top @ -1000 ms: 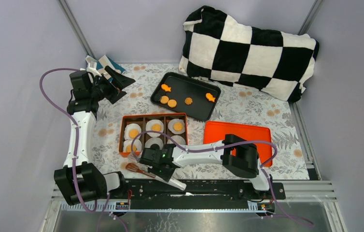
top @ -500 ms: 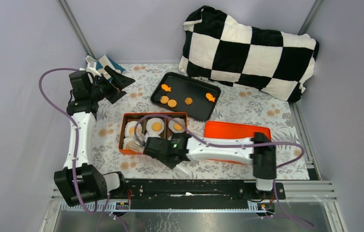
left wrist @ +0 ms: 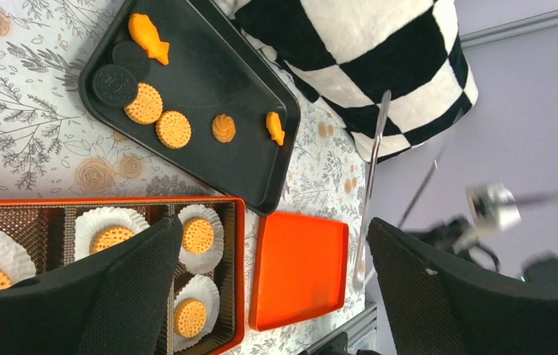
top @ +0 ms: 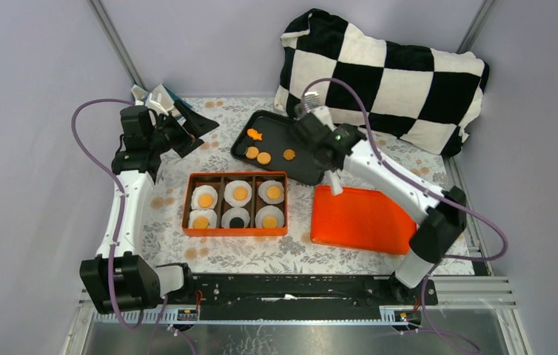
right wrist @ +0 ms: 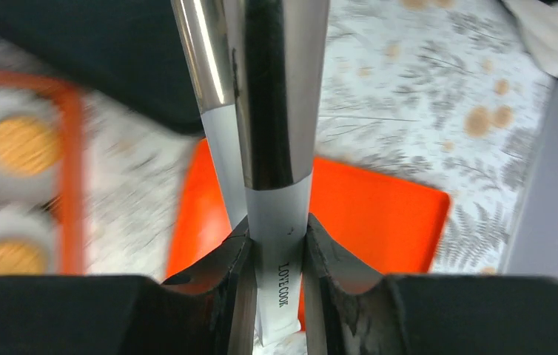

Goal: Pack the cookies

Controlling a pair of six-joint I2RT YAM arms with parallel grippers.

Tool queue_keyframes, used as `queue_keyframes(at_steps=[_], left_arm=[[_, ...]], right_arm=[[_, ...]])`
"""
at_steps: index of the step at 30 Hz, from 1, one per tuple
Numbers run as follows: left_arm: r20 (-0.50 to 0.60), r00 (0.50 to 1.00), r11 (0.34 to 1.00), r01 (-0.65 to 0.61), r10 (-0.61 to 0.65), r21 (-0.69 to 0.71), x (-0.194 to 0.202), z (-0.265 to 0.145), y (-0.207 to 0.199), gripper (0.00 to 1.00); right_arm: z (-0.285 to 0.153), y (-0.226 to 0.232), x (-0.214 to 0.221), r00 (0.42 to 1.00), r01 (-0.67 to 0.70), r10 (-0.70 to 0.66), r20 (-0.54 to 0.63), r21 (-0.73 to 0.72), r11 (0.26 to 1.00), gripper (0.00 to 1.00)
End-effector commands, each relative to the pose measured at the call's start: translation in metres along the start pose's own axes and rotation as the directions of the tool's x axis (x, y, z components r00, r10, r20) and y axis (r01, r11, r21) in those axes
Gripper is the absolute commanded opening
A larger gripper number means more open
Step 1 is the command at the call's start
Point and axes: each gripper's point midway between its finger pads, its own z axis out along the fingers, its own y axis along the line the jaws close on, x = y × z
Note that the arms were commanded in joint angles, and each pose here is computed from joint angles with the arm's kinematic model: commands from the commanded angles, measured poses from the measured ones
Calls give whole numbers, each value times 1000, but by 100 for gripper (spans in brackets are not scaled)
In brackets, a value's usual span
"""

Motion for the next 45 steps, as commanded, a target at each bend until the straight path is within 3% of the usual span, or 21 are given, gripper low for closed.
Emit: queue_keyframes(at_steps=[1,7,13,14,17,21,26,28,31,36,40,45], left_arm=[[22,999,999,-45,45,-5,-7,10,-5,98],[9,999,999,-38,38,-9,-4,17,-2,98],[7,999,999,-36,36,-19,-3,22,3,98],[3,999,999,-33,33,-22,-2,23,5,98],[-5,1000,999,-28,28,-25,0,28,8,98],[-15,1000,999,-27,27,-30,2,33,11,98],[-17,999,999,-33,33,-29,4,36,8,98],[-24,999,999,-40,39,-25,7,38,5,98],[-35,998,998,-52,51,-20,11,43,0,99],[-41,997,998,-59,59,-15,15,44,-5,99],[-56,996,997,-71,71,-2,24,44,-12,99],[-70,995,997,-76,77,10,31,45,-18,99]], right_arm=[[58,-67,-7,997,-8,26,-76,235,972,0],[143,-101,-4,966,28,54,-252,311,950,0],[208,-137,1,935,36,103,-340,379,925,0],[215,-143,2,932,33,115,-344,395,918,4],[228,-156,2,930,35,128,-344,432,901,39],[211,-151,-11,945,-73,189,-266,391,917,45],[151,-141,-34,962,-222,255,-96,265,938,51],[127,-132,-35,964,-239,256,-72,189,952,58],[100,-107,-21,965,-245,251,-82,71,967,64],[84,-59,32,961,-242,230,-153,-66,968,63],[93,-47,75,951,-237,218,-220,-61,970,61],[116,-57,92,946,-144,148,-289,34,989,62]])
